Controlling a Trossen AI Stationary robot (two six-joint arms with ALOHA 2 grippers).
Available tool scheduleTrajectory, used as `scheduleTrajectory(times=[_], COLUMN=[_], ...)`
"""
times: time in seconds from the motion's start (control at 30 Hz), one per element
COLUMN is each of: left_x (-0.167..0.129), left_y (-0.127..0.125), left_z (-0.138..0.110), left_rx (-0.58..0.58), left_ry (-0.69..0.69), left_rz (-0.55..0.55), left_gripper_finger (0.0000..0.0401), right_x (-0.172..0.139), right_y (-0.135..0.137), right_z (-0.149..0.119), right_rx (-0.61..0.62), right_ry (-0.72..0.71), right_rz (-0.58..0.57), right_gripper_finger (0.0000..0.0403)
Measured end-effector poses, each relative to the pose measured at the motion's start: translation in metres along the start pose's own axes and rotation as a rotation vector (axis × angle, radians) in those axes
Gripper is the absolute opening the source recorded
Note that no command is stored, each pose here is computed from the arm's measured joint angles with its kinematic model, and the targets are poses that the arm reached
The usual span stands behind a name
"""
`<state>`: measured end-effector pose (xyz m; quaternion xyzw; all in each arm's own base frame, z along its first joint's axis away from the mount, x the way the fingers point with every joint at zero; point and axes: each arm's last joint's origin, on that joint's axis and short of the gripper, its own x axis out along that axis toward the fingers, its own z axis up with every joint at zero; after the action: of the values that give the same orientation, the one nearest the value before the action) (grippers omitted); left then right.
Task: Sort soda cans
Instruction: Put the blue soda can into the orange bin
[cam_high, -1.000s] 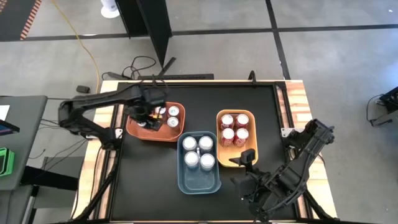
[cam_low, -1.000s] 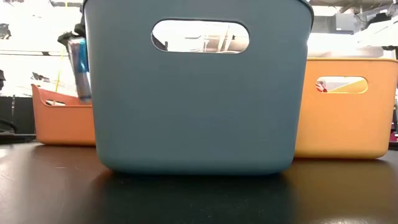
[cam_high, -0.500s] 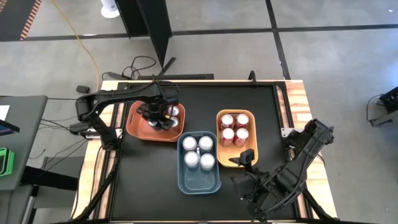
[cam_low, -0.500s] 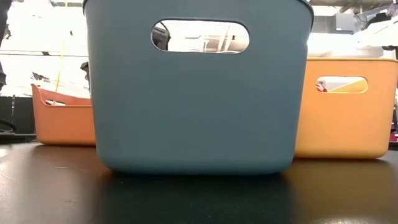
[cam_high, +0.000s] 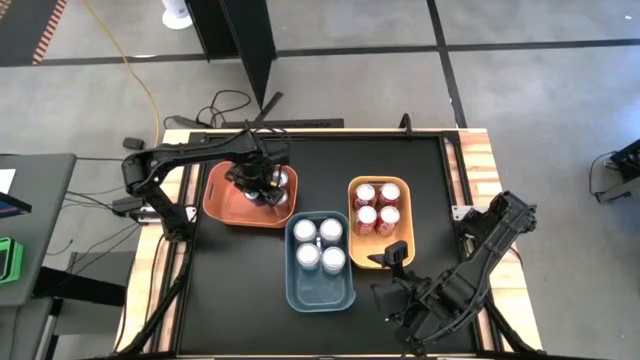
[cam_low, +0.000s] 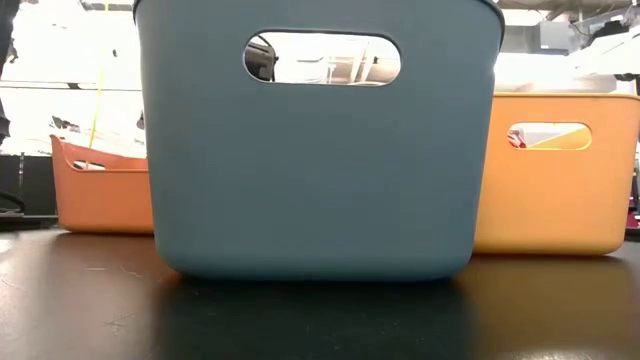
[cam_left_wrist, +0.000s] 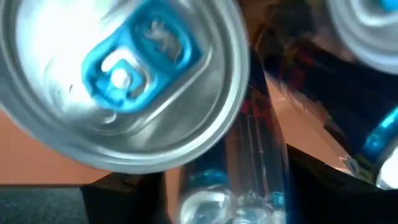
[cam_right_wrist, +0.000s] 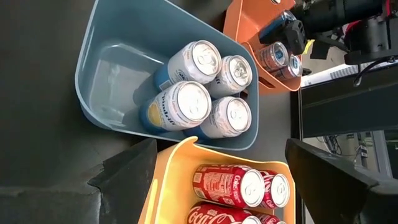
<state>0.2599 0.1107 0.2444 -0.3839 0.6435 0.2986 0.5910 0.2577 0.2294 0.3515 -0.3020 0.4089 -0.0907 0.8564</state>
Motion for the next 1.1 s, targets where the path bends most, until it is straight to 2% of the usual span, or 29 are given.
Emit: scheduleTrajectory(times=[1.1], left_x=[-0.0001], left_y=[-0.004], left_z=[0.005], left_rx=[0.057], left_ry=[-0.054], left_rz=[-0.037], left_gripper_finger=[0.0252], right_x=[0.0], right_y=[0.0002], right_z=[0.0004], right_rx=[0.002], right_ry=[-0.003], right_rz=[0.002], right_gripper_finger=[0.0372])
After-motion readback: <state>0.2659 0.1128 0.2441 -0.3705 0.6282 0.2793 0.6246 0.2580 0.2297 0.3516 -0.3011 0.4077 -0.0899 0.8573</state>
